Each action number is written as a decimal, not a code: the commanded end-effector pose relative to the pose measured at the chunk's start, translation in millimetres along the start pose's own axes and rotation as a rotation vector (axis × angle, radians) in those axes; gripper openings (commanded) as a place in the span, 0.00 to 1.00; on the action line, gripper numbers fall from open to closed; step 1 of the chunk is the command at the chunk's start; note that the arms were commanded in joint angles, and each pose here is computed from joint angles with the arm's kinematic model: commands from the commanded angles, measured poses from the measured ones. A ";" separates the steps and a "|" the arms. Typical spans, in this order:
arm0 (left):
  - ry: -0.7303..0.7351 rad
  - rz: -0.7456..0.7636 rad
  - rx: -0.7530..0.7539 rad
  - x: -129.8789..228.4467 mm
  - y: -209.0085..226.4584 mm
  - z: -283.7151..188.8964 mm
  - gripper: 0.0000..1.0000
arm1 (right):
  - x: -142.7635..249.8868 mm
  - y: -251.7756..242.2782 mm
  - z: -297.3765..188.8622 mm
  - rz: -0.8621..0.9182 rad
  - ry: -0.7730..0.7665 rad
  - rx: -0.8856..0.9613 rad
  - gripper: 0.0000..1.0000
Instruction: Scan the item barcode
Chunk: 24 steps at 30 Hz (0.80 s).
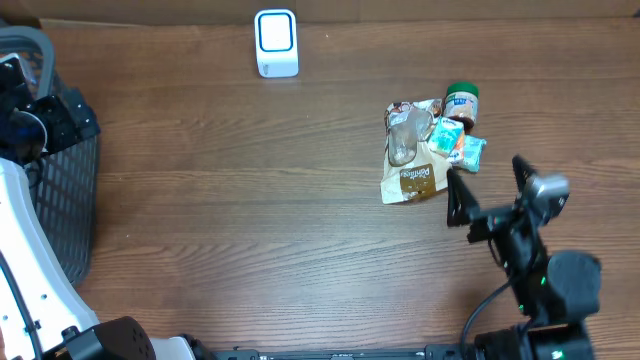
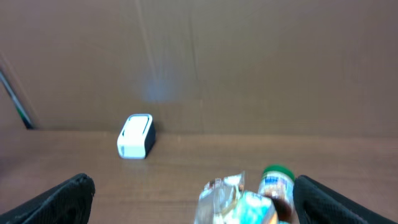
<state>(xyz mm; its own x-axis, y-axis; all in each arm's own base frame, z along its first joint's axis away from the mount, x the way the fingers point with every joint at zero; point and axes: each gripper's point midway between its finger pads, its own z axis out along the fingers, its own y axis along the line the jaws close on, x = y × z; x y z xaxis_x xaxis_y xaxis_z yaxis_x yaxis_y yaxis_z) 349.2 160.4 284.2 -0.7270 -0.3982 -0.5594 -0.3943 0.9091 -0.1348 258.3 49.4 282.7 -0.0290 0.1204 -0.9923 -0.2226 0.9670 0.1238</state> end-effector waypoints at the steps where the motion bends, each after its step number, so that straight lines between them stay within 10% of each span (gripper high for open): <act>1: -0.024 -0.005 0.012 -5.7 -3.2 -6.7 0.99 | 30.9 -4.3 -8.0 -0.006 -0.038 0.002 1.00; 24: -0.024 -0.005 0.012 -5.7 -3.2 -6.7 0.99 | 109.7 4.7 -17.4 0.002 0.015 -0.095 1.00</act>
<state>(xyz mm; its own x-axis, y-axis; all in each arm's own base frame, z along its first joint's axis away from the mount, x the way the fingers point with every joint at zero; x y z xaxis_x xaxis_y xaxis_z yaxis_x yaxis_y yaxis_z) 349.4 160.4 284.2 -0.7270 -0.3982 -0.5594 -0.3941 0.9091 -0.1351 237.7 61.9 175.6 -0.0486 0.1145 -0.9922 -0.3053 0.9442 0.1239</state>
